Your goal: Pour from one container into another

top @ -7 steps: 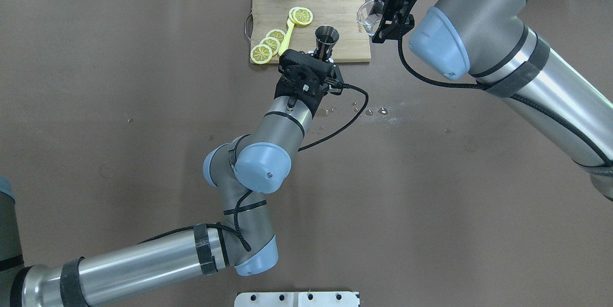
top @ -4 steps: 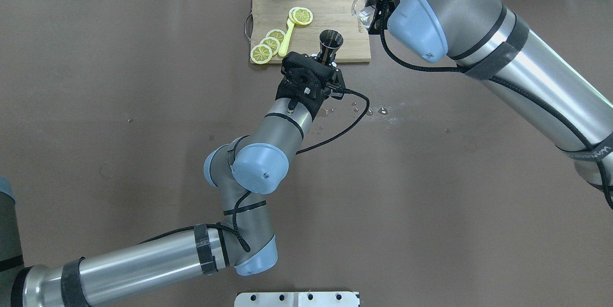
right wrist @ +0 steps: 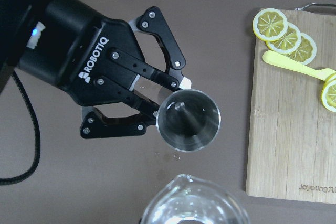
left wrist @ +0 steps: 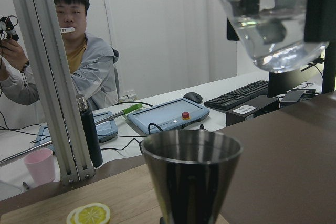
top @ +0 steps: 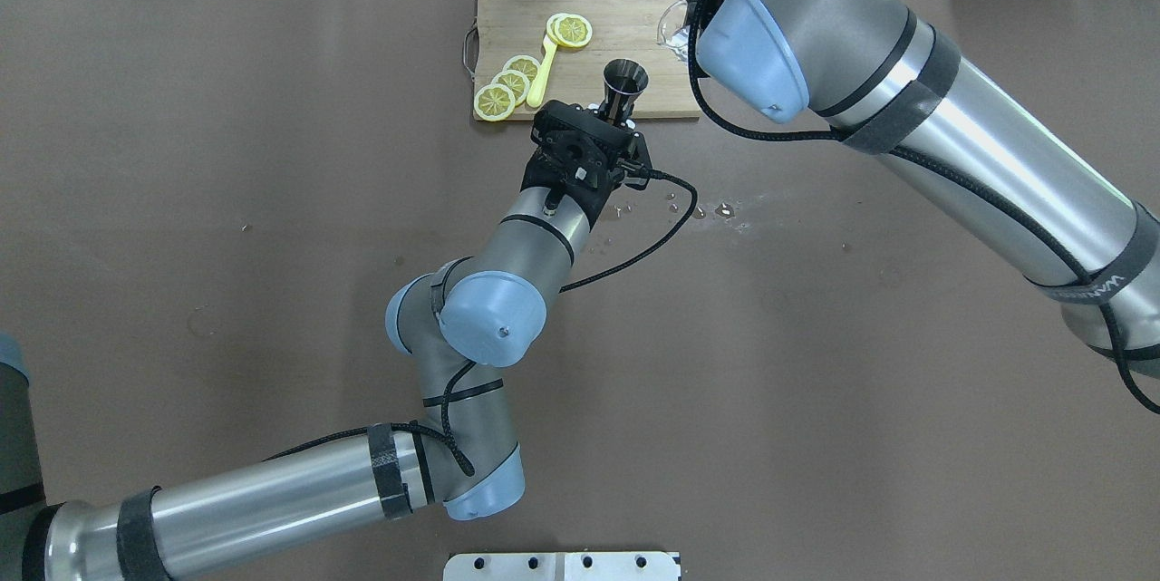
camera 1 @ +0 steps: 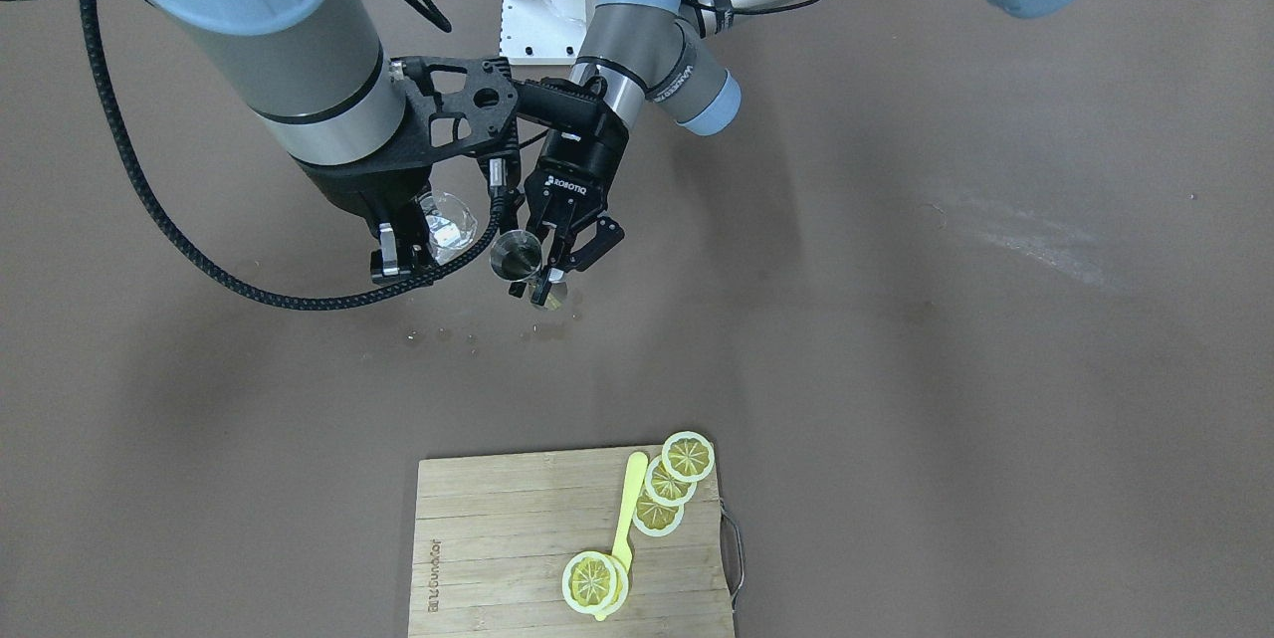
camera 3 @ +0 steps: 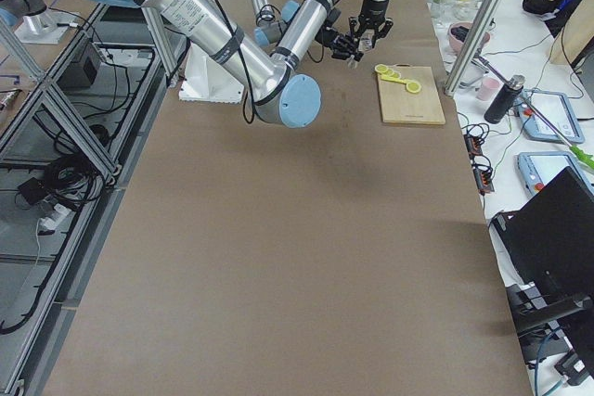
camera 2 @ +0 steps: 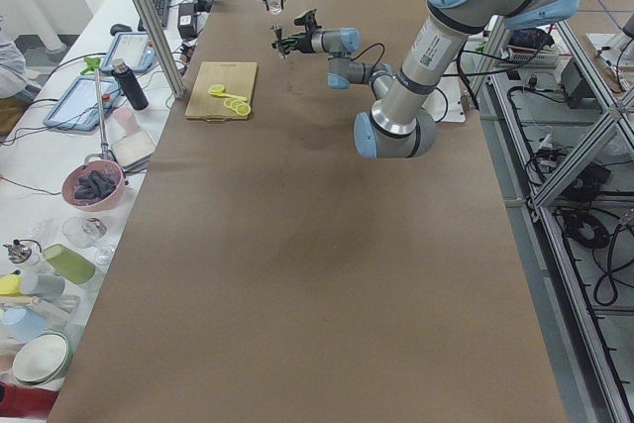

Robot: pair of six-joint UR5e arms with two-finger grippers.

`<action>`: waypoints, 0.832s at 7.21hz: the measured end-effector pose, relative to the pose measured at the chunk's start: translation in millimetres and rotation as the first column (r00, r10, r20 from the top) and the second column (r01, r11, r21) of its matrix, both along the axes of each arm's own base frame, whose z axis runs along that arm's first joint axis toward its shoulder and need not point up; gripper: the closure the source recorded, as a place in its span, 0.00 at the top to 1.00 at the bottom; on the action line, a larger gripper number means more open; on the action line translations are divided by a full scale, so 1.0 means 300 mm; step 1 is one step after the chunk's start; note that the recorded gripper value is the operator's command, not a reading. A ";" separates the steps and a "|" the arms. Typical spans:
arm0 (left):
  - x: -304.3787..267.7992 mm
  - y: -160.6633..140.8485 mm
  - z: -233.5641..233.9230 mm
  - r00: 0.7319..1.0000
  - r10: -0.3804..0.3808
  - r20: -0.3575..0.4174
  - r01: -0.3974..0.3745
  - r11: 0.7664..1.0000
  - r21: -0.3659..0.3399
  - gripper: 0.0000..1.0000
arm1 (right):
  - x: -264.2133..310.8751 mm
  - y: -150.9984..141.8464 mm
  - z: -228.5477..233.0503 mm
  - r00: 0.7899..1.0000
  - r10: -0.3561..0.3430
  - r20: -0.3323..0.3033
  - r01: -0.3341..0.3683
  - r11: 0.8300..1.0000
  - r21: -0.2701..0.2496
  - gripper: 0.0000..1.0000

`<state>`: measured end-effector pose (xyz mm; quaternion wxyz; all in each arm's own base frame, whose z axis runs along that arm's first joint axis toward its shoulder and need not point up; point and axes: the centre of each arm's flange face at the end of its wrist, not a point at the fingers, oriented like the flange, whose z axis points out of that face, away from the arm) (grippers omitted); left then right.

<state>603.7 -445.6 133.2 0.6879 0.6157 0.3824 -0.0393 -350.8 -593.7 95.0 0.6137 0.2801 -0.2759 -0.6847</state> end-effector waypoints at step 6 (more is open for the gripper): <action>0.001 0.001 0.000 1.000 0.001 -0.001 -0.001 1.000 0.000 0.00 | -0.095 0.024 -0.016 0.998 -0.027 -0.049 0.026 1.000 -0.011 0.00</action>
